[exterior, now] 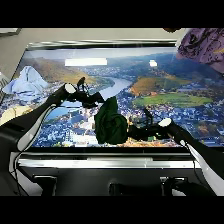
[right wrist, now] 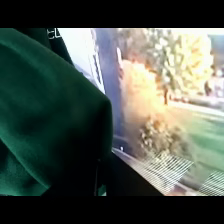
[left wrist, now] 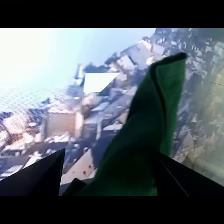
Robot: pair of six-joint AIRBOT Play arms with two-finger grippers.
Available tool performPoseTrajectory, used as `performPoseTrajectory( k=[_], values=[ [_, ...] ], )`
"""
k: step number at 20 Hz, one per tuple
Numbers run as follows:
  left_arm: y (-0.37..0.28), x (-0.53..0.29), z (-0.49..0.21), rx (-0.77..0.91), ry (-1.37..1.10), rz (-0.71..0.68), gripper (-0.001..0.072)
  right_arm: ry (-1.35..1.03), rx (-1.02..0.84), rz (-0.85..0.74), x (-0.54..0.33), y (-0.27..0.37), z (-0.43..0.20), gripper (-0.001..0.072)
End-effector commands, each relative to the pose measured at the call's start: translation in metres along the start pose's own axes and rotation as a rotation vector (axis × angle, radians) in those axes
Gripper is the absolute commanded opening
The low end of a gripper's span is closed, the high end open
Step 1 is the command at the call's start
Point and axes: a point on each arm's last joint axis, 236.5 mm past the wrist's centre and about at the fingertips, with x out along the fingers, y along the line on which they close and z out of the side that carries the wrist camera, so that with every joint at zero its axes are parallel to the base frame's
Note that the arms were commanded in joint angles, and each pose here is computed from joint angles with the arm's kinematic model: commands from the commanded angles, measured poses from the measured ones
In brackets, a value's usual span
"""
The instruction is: Fold the clothes and pants, and hang the long-sleeved shirts on hangers.
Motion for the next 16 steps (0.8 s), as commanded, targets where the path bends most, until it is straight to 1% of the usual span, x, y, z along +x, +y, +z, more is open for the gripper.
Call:
performPoseTrajectory(
  k=[1, 4, 6, 7, 8, 9, 11, 13, 16],
  values=[
    [-0.007, 0.013, -0.007, 0.005, 0.026, -0.018, 0.0615, 0.011, -0.001, 0.000, 0.000, 0.000, -0.003, 0.0033],
    [-0.013, 0.010, -0.003, 0.019, 0.021, -0.025, 0.0613, 0.010, -0.002, 0.000, 0.000, 0.000, -0.003, 0.0033],
    [-0.015, 0.012, -0.006, 0.028, 0.029, -0.026, 0.0593, 0.010, -0.003, 0.000, 0.000, 0.000, -0.003, 0.0033],
    [-0.015, 0.014, -0.011, 0.030, 0.048, -0.023, 0.0497, 0.010, -0.004, 0.000, 0.000, 0.000, -0.003, 0.0033],
    [-0.014, 0.015, -0.016, 0.045, 0.064, -0.021, 0.0281, 0.010, -0.004, 0.000, 0.000, 0.000, -0.003, 0.0033],
    [-0.014, 0.016, -0.018, 0.063, 0.075, -0.021, 0.0031, 0.009, -0.005, 0.000, 0.000, 0.001, -0.002, 0.0033],
    [-0.017, 0.009, -0.012, 0.071, 0.064, -0.029, 0.0014, -0.017, -0.032, -0.007, -0.005, 0.003, 0.002, 0.0032],
    [-0.030, -0.016, 0.014, 0.096, 0.006, -0.051, 0.0012, -0.064, -0.149, -0.057, -0.024, 0.011, 0.016, 0.0031],
    [-0.057, -0.101, 0.075, 0.242, -0.179, -0.008, 0.0011, -0.172, -0.393, -0.232, -0.088, 0.039, 0.059, 0.0031]
  ],
)
